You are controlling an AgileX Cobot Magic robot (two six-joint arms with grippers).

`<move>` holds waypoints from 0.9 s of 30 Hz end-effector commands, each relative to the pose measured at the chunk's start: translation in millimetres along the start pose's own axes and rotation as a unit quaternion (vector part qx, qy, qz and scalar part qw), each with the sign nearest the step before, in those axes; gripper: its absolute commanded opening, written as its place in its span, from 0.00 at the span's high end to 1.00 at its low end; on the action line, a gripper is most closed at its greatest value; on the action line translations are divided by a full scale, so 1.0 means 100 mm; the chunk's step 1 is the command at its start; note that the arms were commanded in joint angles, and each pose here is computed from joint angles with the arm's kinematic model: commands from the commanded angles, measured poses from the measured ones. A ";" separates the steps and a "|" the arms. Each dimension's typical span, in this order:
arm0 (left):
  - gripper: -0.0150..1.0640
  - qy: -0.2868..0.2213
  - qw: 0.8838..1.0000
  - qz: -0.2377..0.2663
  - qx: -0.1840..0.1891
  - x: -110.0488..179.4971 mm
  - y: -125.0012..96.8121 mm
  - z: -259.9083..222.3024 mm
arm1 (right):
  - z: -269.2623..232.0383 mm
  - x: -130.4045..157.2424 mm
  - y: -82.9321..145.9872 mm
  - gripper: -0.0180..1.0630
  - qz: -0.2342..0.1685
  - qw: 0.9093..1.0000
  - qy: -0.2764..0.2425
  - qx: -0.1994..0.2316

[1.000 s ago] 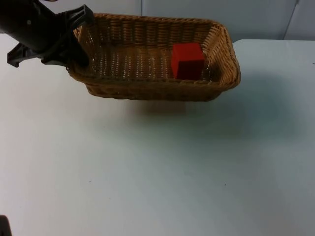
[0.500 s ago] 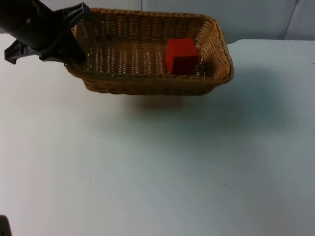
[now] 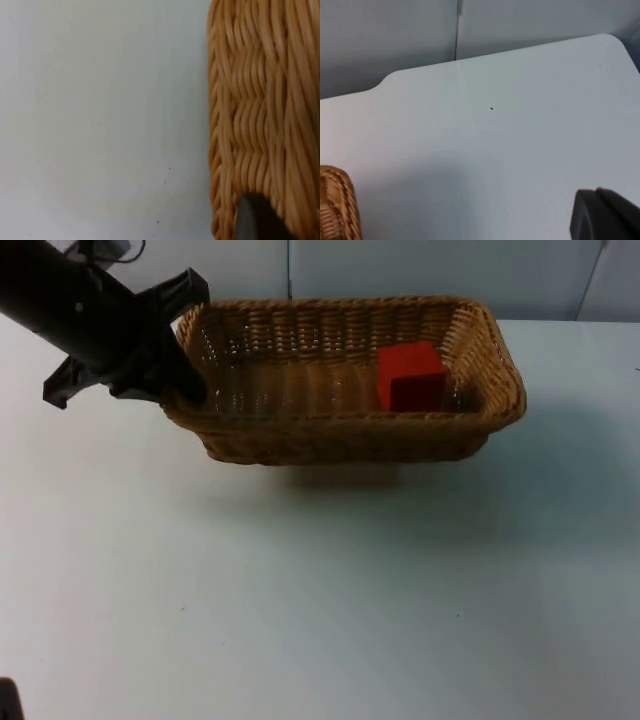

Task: Pick up the basket with the left hand and place the cube into the basket with the right hand.

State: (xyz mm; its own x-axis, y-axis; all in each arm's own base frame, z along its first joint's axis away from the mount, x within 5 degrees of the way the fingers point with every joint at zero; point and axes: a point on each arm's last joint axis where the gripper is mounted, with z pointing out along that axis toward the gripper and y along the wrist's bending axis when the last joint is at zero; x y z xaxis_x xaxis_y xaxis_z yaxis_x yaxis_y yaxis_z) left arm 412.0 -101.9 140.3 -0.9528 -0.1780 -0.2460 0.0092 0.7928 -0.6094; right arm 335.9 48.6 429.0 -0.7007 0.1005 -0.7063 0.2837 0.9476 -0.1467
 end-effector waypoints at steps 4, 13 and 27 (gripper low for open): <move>0.99 0.020 1.000 0.015 0.011 0.08 -0.06 0.21 | -0.02 -0.01 -0.03 0.98 0.005 1.000 -0.002 0.001; 0.96 0.040 0.998 0.038 0.012 0.17 -0.05 0.40 | 0.00 -0.01 -0.02 0.98 0.004 1.000 -0.001 0.001; 0.27 0.014 0.999 0.027 0.036 0.03 -0.16 0.35 | 0.02 0.01 0.03 0.98 0.008 1.000 0.013 -0.020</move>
State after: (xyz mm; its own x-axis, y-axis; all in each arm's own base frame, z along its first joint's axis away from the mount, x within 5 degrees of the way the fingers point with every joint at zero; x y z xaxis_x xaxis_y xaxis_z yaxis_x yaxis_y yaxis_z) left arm 413.8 -131.6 111.9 -0.9651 -0.1051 -0.2398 0.0712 0.7761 -0.6265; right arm 336.4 53.0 425.4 -0.7159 0.1254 -0.6869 0.2681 0.9577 -0.1046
